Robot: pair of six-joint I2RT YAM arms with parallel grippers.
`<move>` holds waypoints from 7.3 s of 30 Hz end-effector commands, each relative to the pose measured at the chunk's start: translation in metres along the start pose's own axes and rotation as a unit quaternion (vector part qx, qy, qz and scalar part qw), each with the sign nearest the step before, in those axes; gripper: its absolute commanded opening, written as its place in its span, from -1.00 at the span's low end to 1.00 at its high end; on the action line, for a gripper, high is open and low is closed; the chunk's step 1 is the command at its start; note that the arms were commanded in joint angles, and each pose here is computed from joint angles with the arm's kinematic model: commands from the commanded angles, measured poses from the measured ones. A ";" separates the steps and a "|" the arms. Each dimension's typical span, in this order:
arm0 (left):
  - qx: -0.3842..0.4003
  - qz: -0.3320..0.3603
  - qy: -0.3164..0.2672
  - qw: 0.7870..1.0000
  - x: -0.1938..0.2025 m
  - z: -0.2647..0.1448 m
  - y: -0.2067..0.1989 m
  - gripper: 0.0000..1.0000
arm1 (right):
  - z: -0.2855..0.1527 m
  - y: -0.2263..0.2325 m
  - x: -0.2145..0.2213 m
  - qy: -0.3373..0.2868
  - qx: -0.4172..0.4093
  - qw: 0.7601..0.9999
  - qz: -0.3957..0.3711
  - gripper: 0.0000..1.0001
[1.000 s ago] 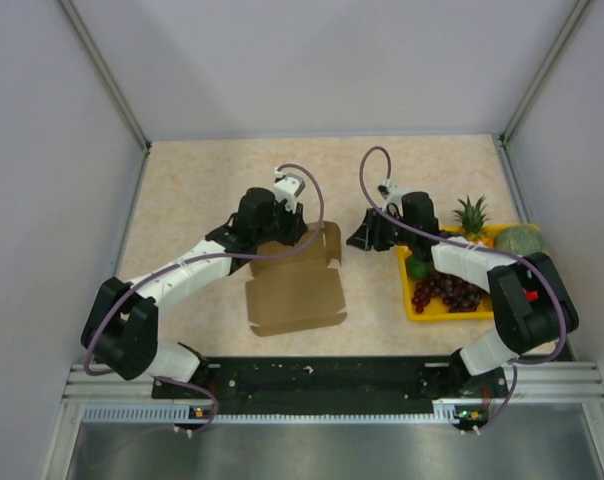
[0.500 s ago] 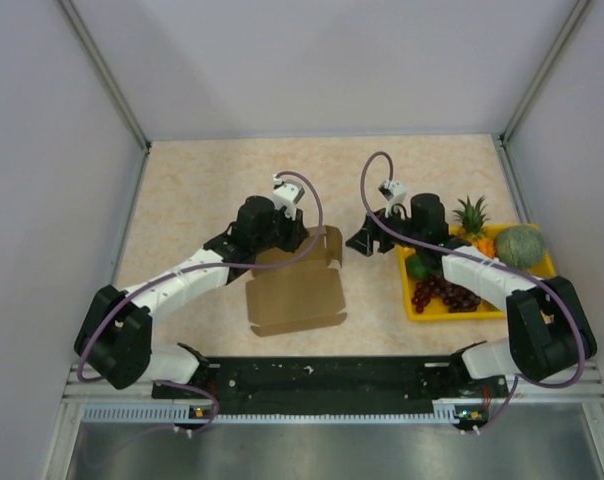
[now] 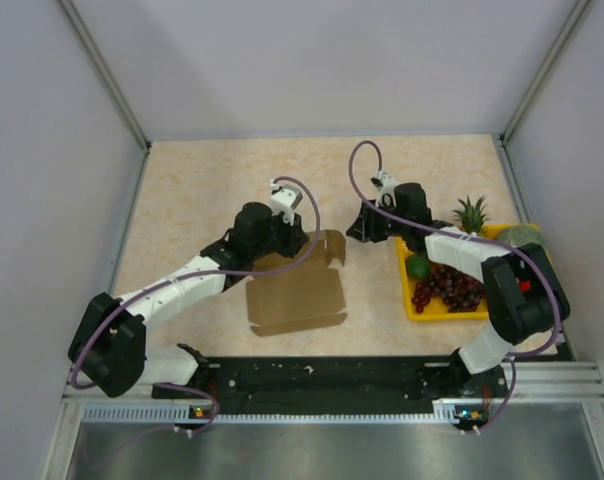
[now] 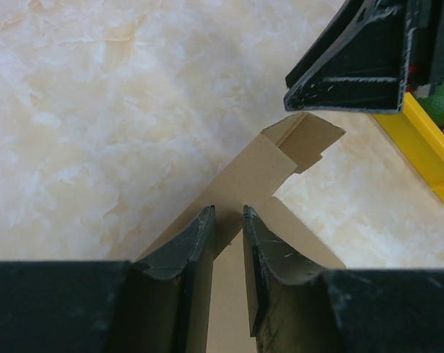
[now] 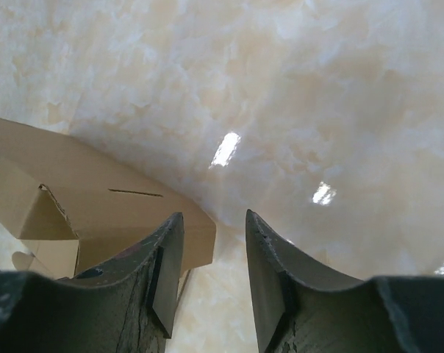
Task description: Fold the paper box
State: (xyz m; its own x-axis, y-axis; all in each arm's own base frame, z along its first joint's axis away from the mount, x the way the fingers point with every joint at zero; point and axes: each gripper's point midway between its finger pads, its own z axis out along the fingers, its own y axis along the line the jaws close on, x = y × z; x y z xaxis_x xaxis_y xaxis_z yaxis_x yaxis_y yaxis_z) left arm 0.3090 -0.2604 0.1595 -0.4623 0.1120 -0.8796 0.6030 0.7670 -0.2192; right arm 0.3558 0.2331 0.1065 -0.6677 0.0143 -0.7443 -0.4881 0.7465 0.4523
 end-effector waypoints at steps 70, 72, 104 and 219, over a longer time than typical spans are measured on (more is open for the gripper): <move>0.023 0.001 0.016 1.000 0.012 -0.001 -0.009 -0.46 | 0.034 0.083 0.017 -0.240 0.072 0.930 -0.270 -0.38; 0.023 0.001 0.017 1.000 0.013 -0.001 -0.009 -0.46 | 0.033 0.082 0.018 -0.243 0.080 0.927 -0.276 -0.41; 0.026 -0.017 0.005 1.000 0.006 -0.007 -0.013 -0.46 | 0.032 0.066 0.038 -0.228 0.135 0.924 -0.275 -1.00; 0.011 -0.122 0.062 0.991 -0.010 -0.010 0.018 0.20 | 0.016 0.061 0.045 -0.214 0.141 0.928 -0.272 -0.04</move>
State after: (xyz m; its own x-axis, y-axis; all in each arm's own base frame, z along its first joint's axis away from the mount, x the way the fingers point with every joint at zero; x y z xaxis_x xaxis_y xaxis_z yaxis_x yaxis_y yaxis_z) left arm 0.3112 -0.2450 0.1496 -0.6981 -0.0167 -0.7158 0.4607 0.7548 -0.4670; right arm 0.3122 0.2871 0.0652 -0.0554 -0.2744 -0.9600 -0.4274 0.8755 -0.2256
